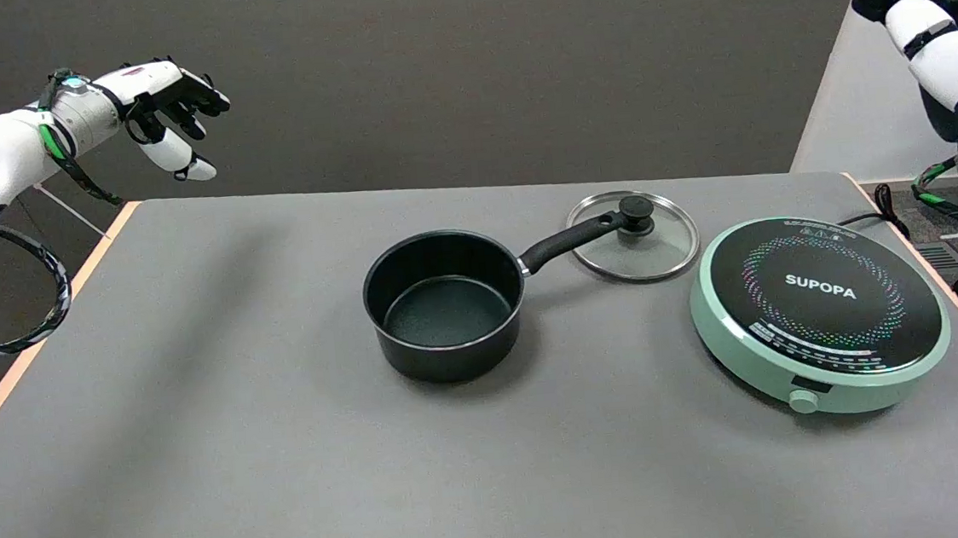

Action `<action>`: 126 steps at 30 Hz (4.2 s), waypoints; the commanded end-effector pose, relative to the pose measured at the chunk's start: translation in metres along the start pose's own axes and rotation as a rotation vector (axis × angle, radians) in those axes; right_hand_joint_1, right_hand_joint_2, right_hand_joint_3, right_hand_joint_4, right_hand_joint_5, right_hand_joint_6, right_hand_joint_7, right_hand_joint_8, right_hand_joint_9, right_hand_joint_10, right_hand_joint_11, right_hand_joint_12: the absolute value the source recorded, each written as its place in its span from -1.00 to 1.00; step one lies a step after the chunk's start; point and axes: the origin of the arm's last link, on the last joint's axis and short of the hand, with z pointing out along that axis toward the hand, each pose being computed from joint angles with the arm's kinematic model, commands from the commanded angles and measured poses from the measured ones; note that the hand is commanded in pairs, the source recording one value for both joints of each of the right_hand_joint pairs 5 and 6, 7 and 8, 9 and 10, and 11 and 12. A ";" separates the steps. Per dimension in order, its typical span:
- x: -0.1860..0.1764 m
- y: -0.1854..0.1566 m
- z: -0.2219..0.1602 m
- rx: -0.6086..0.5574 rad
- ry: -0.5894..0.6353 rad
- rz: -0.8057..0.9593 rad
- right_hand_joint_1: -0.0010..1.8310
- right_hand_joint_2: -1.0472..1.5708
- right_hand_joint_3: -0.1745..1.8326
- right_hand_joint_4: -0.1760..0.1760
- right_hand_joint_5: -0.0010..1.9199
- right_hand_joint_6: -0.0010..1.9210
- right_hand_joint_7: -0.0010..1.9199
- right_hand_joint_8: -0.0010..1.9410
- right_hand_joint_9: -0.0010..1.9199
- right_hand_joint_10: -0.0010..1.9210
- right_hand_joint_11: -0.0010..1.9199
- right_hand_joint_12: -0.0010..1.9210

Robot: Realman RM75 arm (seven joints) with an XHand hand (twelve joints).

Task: Pick up the pot.

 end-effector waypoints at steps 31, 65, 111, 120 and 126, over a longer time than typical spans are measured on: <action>-0.172 -0.079 0.022 0.176 -0.219 -0.658 0.30 -0.45 0.09 -1.00 -0.93 -0.93 -0.93 -0.93 -0.93 -0.93 -0.93 -0.93; -0.307 0.010 -0.044 0.006 -0.594 -0.896 0.44 -0.84 0.20 -0.84 -0.96 -0.96 -0.96 -0.96 -0.96 -0.96 -0.96 -0.96; -0.295 0.058 0.017 0.068 -1.056 -1.058 0.45 -0.85 0.06 -0.10 -0.94 -0.94 -0.94 -0.95 -0.94 -0.94 -0.94 -0.94; -0.310 0.069 0.018 0.070 -1.116 -1.080 0.44 -0.85 0.09 -0.04 -0.96 -0.96 -0.96 -0.97 -0.96 -0.96 -0.96 -0.96; -0.312 0.075 0.022 0.037 -1.114 -1.067 0.43 -0.86 0.11 0.00 -0.97 -0.97 -0.97 -0.97 -0.97 -0.97 -0.97 -0.97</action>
